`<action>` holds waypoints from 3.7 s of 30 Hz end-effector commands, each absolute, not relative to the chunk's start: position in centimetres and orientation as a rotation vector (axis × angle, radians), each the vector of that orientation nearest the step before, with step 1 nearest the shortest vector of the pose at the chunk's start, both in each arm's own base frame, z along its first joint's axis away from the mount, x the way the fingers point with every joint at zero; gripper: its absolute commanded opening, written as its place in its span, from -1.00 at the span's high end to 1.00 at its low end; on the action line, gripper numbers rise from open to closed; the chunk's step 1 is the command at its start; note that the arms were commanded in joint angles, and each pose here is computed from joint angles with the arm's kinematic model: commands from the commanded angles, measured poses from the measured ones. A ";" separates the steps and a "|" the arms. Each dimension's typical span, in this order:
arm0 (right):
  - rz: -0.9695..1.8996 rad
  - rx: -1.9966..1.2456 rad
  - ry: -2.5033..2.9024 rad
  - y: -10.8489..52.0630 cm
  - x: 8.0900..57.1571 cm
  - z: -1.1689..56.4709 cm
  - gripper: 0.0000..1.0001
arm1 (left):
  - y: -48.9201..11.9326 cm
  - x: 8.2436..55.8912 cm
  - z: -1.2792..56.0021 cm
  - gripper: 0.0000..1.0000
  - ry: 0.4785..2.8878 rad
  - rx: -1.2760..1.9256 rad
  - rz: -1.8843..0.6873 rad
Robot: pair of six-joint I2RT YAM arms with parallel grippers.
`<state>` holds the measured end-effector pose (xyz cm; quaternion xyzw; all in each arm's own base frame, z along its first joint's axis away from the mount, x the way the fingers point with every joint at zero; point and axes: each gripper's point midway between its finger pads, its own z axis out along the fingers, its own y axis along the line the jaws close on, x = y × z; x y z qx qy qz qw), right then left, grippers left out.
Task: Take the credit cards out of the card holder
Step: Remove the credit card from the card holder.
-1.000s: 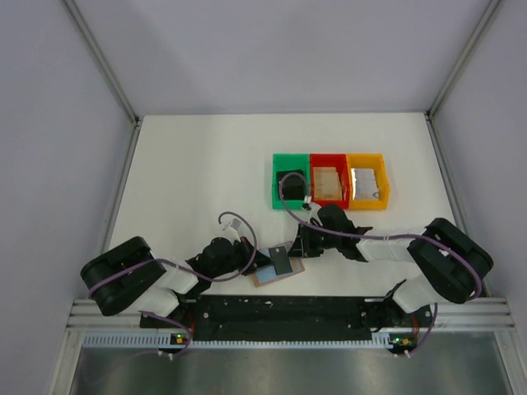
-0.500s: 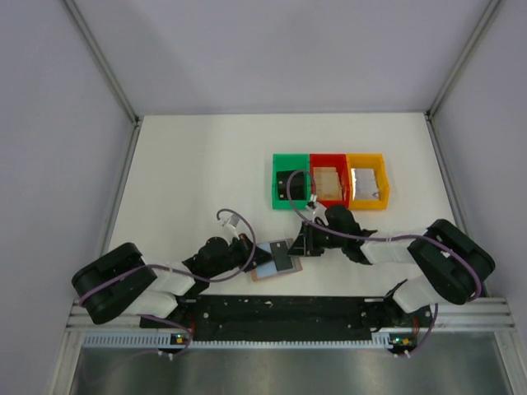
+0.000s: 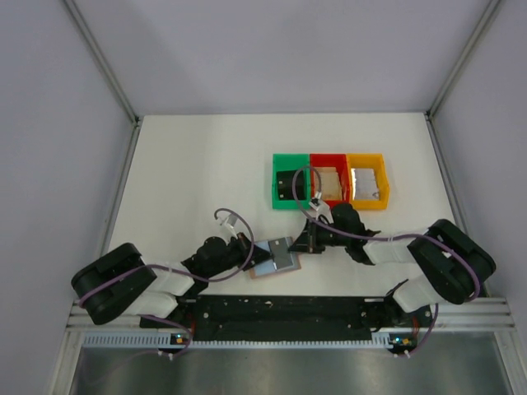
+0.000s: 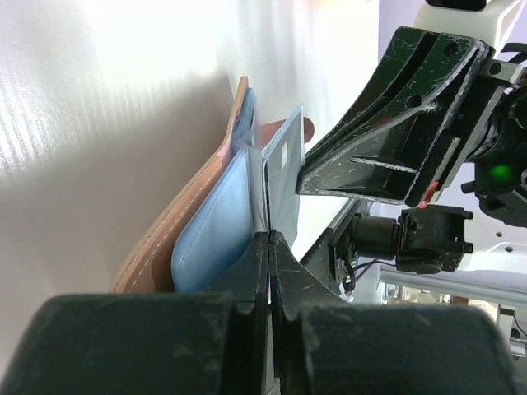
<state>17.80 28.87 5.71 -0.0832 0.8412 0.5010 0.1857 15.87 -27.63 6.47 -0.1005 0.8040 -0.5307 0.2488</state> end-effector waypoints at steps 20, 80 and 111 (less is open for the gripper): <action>1.551 -0.212 2.200 28.5 18.8 8.2 0.41 | -26.5 16.2 8.1 1.00 2.082 -0.297 -1.469; 1.502 -0.065 2.346 27.0 19.7 4.5 0.83 | -23.8 15.4 2.7 1.00 2.323 -0.450 -1.208; 1.652 -0.221 2.103 30.5 18.5 12.4 -0.21 | -24.3 16.5 10.1 1.00 1.963 -0.438 -1.487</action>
